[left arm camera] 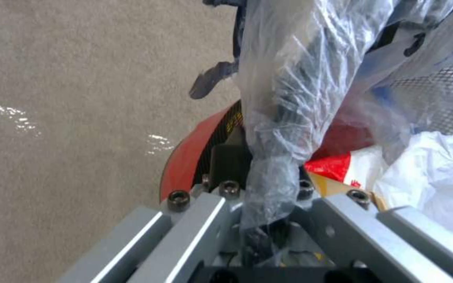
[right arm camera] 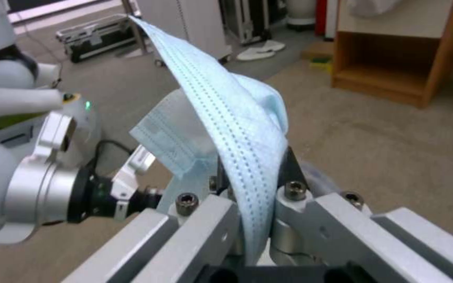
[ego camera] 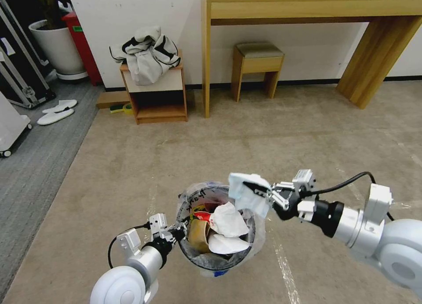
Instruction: Pick up the trash bin and place the garbage on the floor into it.
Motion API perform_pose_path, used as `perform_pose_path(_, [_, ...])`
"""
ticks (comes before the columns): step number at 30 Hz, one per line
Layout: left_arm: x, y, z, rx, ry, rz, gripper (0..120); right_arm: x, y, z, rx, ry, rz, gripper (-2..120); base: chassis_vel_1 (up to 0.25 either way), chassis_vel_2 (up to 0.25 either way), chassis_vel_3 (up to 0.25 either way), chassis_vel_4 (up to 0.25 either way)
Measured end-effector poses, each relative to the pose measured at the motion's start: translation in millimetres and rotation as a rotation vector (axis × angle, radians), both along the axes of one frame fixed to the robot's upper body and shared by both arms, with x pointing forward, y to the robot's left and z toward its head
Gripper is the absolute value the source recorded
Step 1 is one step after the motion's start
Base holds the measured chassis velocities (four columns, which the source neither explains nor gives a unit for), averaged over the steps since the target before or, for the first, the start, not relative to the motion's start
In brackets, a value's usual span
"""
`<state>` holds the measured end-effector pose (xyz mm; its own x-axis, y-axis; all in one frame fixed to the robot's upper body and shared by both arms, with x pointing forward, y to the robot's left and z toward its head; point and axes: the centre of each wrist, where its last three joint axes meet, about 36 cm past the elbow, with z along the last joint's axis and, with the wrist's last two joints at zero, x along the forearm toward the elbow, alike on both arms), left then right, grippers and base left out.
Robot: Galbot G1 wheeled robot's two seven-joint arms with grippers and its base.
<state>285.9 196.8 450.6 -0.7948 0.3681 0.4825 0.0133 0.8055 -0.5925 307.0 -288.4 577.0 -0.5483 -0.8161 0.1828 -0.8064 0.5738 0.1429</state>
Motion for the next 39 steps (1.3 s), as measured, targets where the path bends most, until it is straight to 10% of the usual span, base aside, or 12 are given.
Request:
perform_pose_path(26, [-5.7,-12.5,-3.5,-0.02,0.014,-0.015,1,5.2,12.8,-36.1,-0.01,0.047,0.061,1,0.0,0.0,0.0,0.0])
perform_pose_path(39, [-6.3,-19.3,-4.6,-0.045,0.022,-0.024,1,10.2,19.4,-42.7,0.009,0.056,0.086,49,0.0,0.0,0.0,0.0])
